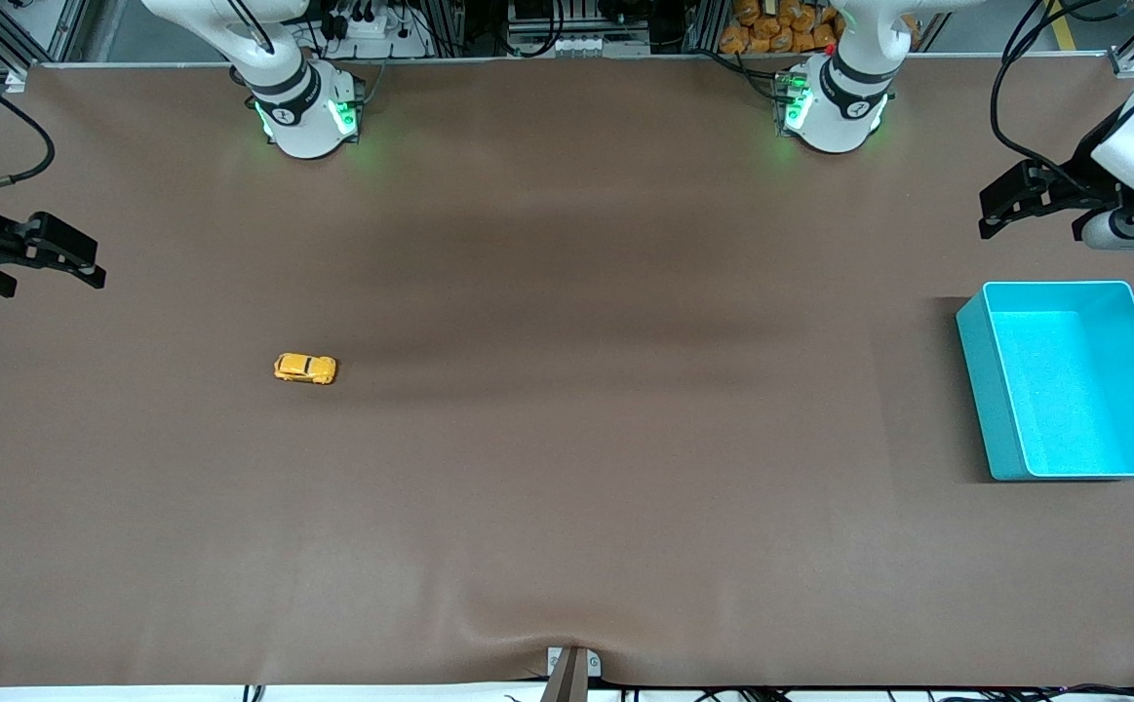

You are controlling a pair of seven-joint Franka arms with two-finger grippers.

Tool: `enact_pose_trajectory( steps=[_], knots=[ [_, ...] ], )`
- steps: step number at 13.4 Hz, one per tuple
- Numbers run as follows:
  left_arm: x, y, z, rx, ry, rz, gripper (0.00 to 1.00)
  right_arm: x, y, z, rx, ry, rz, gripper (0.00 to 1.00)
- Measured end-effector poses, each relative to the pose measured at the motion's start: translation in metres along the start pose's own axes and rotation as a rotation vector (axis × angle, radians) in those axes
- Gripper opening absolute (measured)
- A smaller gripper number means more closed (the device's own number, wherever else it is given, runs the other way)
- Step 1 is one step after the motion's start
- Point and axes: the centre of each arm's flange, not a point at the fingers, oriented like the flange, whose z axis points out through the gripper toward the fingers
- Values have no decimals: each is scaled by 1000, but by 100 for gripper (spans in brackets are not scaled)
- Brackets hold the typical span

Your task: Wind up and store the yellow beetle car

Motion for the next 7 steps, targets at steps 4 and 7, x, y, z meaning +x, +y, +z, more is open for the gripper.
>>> enact_pose_trajectory(
  steps=[4, 7],
  knots=[
    [0, -2, 0, 0, 0, -4, 100, 0, 2, -1, -1, 6, 3, 100],
    [0, -2, 0, 0, 0, -4, 100, 0, 5, -1, -1, 6, 10, 100]
  ],
)
